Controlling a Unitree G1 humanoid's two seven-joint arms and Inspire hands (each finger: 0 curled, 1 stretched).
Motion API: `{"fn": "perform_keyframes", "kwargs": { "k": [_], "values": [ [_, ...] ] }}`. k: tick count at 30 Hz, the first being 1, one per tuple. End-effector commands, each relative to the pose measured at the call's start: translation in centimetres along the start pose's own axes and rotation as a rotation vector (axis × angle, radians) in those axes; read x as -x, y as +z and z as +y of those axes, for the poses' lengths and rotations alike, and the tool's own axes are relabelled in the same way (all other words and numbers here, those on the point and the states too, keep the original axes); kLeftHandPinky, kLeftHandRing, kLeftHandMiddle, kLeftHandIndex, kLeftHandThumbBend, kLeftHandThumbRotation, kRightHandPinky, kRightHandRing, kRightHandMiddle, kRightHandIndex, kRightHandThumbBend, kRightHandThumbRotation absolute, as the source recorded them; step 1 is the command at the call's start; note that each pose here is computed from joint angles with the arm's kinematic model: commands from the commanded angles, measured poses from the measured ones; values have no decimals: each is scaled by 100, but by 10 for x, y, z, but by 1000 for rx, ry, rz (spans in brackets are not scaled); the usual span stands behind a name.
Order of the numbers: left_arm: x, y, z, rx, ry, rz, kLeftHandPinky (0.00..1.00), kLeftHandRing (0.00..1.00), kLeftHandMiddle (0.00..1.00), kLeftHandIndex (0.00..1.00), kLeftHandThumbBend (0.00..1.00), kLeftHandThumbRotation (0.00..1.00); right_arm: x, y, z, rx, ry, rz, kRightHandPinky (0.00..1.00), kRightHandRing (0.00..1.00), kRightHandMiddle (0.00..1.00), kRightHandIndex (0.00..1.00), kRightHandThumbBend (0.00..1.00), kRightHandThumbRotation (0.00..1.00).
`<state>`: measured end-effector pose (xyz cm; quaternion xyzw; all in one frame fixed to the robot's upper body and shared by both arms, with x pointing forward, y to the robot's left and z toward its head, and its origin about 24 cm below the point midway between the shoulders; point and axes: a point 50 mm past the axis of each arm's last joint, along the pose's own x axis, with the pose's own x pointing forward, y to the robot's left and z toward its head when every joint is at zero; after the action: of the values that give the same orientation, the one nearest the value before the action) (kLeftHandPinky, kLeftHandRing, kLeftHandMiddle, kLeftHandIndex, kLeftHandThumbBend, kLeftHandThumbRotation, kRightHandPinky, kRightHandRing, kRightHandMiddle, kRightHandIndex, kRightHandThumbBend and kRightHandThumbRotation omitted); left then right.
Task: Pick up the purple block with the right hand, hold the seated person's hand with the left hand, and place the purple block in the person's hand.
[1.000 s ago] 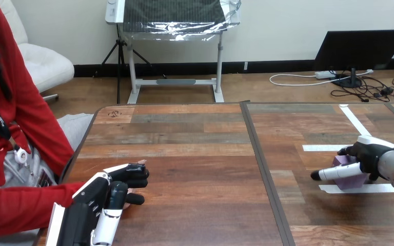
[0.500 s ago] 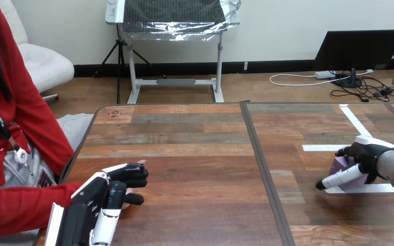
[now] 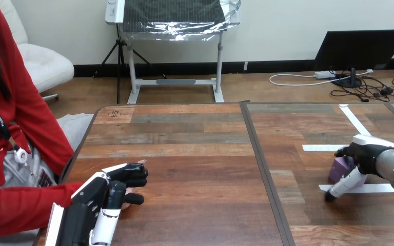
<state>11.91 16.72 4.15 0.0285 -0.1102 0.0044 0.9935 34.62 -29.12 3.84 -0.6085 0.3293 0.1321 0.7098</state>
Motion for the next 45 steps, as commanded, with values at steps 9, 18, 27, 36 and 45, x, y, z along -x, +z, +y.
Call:
{"fn": "perform_keyframes", "kwargs": {
  "k": [9,18,27,36,45],
  "values": [
    [-12,11,-3,26,5,-89,58,69,69,65,49,86,2,10,-17,54,-85,-36,83,85,86,87,80,4],
    [-11,11,-3,31,6,-89,58,69,69,65,48,86,2,9,-17,40,-115,-48,88,80,80,82,74,1],
    [-11,10,-3,33,8,-89,58,69,69,65,49,87,2,10,-17,19,-130,-47,86,76,77,77,70,0],
    [-11,10,-2,36,10,-88,58,69,69,65,49,86,2,10,-17,-17,-164,-44,80,75,74,73,67,0],
    [-10,10,-2,35,12,-86,59,69,69,65,51,86,1,9,-16,-48,-201,-36,65,69,69,67,68,0]
  ]
}}
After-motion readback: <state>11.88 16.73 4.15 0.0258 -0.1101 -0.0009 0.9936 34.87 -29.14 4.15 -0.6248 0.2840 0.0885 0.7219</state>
